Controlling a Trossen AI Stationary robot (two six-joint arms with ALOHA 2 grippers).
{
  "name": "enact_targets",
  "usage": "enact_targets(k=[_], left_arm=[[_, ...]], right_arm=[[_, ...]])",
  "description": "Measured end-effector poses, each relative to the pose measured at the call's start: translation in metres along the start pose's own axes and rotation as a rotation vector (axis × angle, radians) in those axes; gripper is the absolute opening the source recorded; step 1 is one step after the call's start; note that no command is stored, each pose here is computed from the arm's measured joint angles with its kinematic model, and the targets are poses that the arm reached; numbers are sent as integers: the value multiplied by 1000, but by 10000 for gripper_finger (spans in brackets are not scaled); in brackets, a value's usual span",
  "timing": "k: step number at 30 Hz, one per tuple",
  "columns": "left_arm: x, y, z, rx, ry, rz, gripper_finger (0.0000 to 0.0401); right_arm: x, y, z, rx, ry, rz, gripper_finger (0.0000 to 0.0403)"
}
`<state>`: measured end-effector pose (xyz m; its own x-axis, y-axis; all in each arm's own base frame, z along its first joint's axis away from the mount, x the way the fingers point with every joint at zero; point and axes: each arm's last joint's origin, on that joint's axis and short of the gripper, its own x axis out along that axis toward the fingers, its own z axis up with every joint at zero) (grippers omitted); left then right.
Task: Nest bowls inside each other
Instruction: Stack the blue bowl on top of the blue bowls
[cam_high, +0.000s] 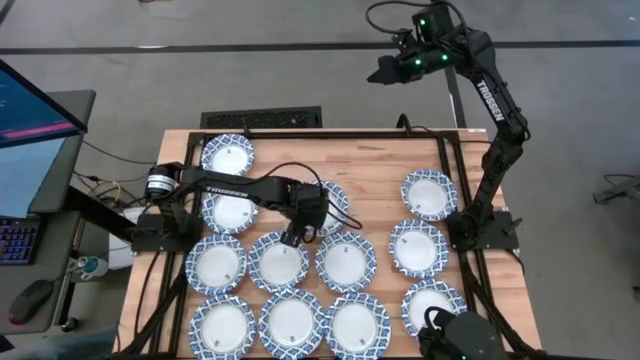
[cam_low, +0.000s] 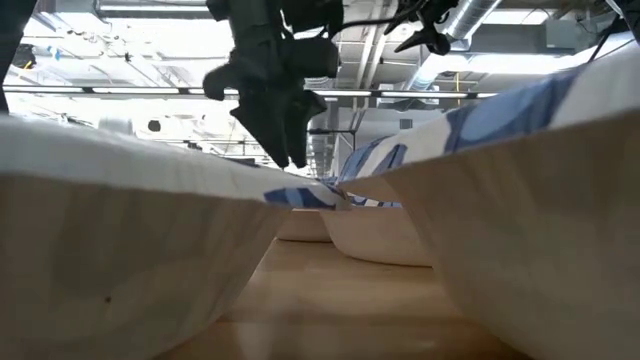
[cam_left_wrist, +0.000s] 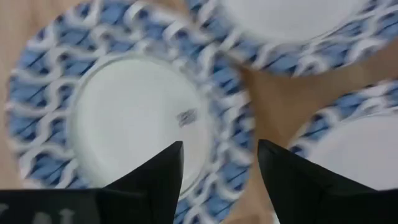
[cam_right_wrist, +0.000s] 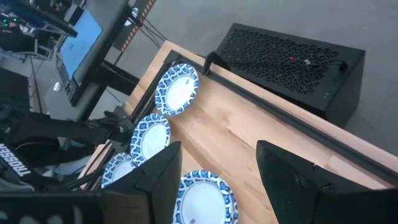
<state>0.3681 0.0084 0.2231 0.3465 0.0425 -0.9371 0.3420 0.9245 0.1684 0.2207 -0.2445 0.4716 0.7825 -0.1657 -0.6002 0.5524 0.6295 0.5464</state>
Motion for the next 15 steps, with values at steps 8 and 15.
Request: enact_targets(k=[8, 15], left_arm=[[-63, 57, -32, -331, -136, 234, 185], [-99, 87, -122, -810, -261, 384, 181]], right_arm=[[-2, -1, 0, 1, 3, -4, 230], [-9, 5, -3, -26, -11, 7, 230]])
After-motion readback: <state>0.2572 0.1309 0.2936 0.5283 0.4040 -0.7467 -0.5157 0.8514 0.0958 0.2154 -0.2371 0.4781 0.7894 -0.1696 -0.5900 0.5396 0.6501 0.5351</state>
